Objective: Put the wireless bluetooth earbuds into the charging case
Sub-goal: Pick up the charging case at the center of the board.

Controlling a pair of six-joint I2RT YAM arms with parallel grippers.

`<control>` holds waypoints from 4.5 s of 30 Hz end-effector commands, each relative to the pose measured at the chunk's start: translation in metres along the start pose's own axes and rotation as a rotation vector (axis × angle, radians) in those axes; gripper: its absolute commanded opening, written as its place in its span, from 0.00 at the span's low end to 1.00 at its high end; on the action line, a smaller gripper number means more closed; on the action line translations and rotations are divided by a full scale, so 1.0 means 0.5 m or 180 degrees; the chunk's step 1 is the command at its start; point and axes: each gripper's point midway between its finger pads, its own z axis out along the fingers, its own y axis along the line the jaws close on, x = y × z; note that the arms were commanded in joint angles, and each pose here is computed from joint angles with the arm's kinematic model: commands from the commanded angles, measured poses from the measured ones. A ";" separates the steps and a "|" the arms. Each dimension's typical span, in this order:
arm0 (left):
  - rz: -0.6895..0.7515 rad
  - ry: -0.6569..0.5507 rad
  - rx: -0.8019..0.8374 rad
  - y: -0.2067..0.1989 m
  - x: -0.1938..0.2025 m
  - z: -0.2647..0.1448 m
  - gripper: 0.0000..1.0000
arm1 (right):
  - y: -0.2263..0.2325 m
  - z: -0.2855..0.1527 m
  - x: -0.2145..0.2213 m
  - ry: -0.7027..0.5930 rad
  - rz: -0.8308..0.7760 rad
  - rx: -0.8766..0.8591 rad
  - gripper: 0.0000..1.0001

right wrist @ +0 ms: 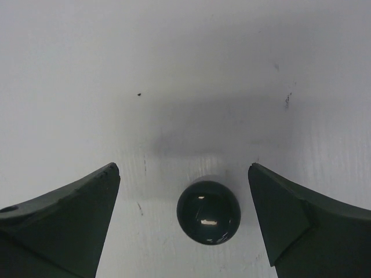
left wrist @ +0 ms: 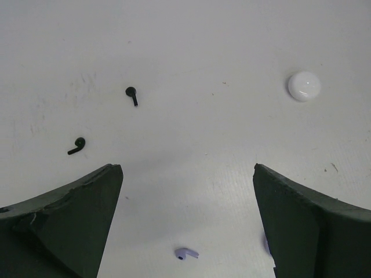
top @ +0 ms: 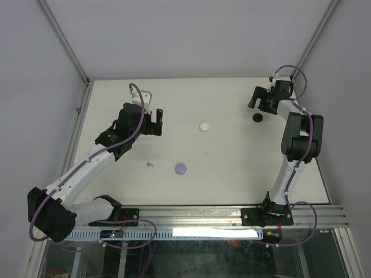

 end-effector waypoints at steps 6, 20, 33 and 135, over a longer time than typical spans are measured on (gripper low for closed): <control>0.0175 -0.0239 0.0289 -0.023 -0.035 -0.006 0.99 | 0.021 0.028 0.016 0.0227 -0.0173 -0.0455 0.92; 0.0203 -0.0224 0.0347 -0.029 -0.031 -0.006 0.93 | 0.032 -0.043 0.102 0.0485 -0.0018 -0.0437 0.81; 0.0210 -0.0202 0.0386 -0.033 -0.027 -0.004 0.87 | 0.026 -0.060 0.134 0.0509 -0.0317 0.0112 0.73; -0.0115 -0.0027 0.2628 -0.315 -0.075 -0.077 0.00 | 0.681 -0.551 0.277 -0.1731 -0.2327 -0.2681 0.72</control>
